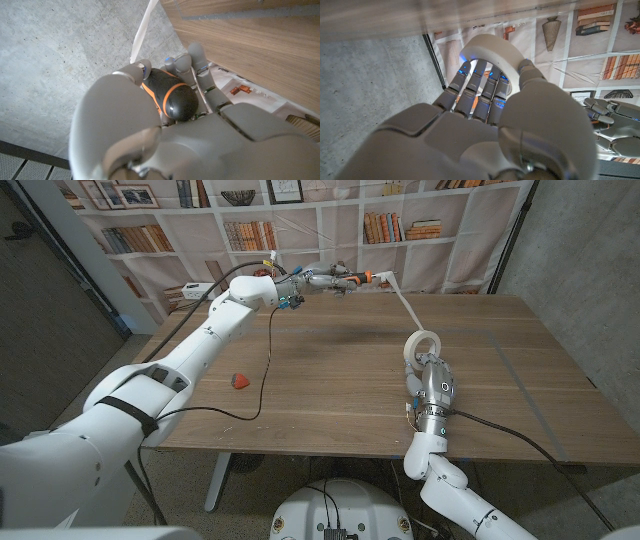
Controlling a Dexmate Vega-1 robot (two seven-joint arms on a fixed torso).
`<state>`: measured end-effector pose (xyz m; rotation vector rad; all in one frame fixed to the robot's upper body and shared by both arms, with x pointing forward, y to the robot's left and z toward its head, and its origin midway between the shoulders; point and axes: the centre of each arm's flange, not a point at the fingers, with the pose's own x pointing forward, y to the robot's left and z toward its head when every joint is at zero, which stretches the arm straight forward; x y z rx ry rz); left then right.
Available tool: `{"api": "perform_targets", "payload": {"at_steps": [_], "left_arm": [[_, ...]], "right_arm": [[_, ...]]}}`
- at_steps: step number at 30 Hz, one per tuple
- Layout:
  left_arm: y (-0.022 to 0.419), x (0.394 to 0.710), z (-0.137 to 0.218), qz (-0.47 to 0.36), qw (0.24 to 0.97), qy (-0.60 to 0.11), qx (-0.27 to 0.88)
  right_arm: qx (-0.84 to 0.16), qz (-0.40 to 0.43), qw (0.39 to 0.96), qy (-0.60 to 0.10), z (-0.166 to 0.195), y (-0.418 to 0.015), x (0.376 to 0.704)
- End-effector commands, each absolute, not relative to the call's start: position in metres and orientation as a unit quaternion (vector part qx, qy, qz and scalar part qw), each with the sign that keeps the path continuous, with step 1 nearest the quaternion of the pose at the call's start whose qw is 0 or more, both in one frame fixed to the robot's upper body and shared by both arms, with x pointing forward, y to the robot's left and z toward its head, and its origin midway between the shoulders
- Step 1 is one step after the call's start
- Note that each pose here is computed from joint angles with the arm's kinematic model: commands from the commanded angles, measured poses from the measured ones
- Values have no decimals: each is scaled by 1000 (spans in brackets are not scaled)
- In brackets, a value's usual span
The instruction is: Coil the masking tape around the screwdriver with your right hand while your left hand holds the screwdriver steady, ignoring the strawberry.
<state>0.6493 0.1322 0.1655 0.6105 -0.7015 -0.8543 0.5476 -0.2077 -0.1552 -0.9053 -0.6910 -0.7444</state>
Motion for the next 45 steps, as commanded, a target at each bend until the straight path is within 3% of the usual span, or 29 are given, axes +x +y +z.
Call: {"api": "perform_targets", "payload": {"at_steps": [1,23,45], "left_arm": [[134,648,162,-401,807,-325,285],[139,640,156,-373,816,-315,309],[124,633,154,-308,783,-213,497]], "right_arm": [[-414,-319,785,-333,-142,-199,554],[-442,-316,773,-328,-135,-205,545],[-554,-244,748,-272,-101,-212,526]]}}
